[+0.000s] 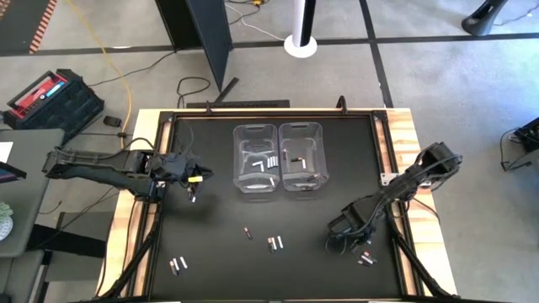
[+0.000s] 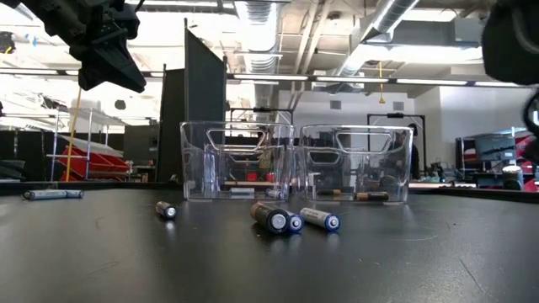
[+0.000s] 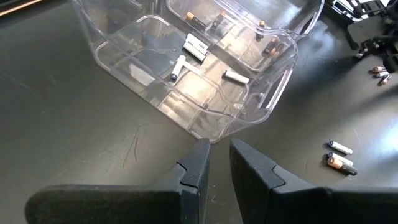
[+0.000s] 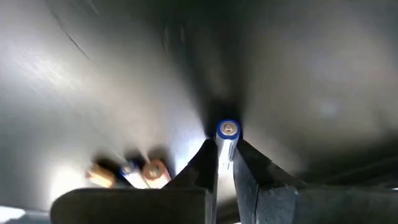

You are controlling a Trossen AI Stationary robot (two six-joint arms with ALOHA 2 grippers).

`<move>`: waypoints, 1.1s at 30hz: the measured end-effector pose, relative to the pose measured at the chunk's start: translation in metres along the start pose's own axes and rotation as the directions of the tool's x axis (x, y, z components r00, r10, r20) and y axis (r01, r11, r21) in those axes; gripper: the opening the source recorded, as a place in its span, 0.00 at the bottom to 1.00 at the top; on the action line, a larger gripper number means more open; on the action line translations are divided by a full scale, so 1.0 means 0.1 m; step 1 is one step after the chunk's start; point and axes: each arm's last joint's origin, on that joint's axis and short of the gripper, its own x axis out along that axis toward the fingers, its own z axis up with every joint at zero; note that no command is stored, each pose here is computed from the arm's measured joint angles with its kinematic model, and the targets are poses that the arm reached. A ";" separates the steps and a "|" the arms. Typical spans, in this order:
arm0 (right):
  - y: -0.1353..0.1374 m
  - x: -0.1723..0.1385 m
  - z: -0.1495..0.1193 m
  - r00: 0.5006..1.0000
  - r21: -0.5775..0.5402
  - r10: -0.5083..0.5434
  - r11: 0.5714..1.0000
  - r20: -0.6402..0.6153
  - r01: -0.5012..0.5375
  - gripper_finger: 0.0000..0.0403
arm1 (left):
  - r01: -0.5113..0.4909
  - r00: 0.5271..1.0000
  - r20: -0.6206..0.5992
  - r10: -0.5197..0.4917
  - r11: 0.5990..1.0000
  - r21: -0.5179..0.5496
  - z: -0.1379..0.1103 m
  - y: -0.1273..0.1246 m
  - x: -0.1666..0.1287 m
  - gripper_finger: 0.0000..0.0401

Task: Sort batteries
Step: Put the white battery into the left transparent bin

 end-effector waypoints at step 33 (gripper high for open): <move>-0.14 -0.99 0.15 0.610 -0.279 0.446 0.893 0.655 -0.354 0.11 | 0.000 1.000 0.000 0.000 1.000 -0.010 0.00 0.00 0.00 0.14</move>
